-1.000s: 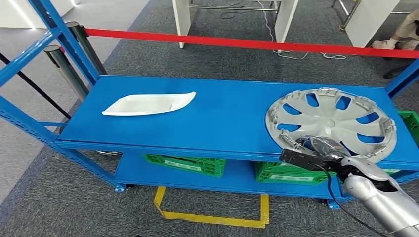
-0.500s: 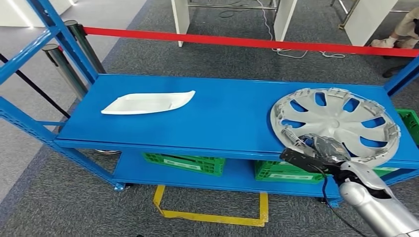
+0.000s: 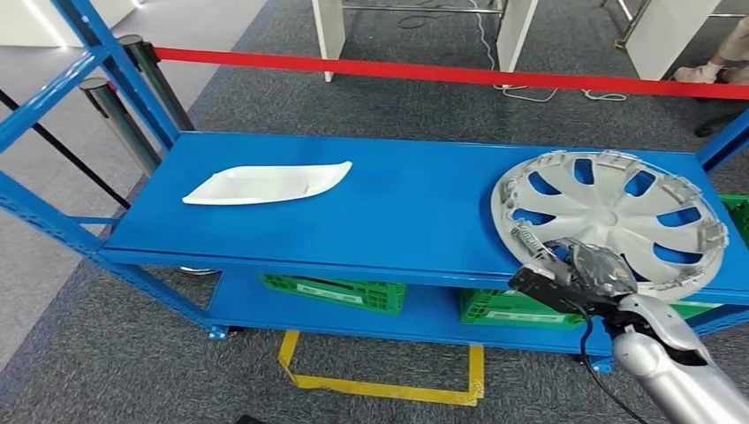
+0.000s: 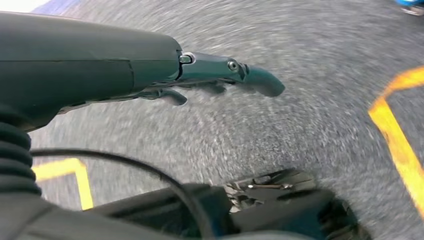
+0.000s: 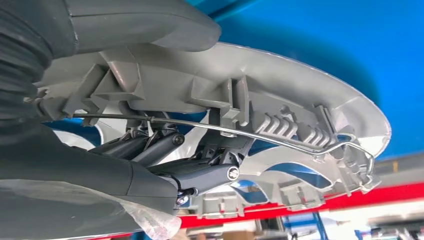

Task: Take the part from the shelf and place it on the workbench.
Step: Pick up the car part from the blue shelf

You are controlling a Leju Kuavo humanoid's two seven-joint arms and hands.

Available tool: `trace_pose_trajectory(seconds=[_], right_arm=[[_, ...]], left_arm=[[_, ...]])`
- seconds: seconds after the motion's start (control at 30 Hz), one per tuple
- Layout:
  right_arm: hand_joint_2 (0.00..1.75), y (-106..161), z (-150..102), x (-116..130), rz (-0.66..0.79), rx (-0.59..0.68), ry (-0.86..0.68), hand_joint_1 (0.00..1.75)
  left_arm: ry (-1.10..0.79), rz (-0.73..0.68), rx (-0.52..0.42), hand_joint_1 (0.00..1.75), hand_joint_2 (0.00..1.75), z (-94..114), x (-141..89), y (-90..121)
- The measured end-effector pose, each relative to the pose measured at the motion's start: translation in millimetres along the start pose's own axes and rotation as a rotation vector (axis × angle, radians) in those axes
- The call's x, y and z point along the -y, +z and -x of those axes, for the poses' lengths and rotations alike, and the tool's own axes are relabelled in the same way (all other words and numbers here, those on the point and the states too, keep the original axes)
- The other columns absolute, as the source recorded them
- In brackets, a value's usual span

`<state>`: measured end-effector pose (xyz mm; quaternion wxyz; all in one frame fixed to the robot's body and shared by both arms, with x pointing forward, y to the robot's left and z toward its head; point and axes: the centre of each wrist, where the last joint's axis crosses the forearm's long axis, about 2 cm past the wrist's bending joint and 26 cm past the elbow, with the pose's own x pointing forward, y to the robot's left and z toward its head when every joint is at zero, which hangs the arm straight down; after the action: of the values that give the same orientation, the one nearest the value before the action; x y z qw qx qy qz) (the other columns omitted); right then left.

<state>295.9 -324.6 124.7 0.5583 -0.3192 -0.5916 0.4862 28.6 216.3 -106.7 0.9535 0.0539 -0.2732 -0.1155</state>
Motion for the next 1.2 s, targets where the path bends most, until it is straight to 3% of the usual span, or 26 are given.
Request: trace_pose_trajectory(seconds=[0.2, 0.6, 1.2], right_arm=[[1.75, 13.9, -0.1, 6.9, 0.092, 0.032, -0.005, 1.75], [1.75, 14.6, 2.3, 19.1, 0.147, 0.041, -0.005, 1.75], [1.75, -18.1, -16.8, 65.1, 0.323, 0.251, 0.092, 1.75]], left_arm=[[0.039, -0.067, -0.048, 0.0, 1.75, 6.2, -9.8, 0.0], [0.023, -0.078, -0.068, 0.0, 1.75, 7.8, -18.2, -1.7], [-0.002, -0.075, -0.075, 0.0, 1.75, 3.9, -25.8, -5.7]])
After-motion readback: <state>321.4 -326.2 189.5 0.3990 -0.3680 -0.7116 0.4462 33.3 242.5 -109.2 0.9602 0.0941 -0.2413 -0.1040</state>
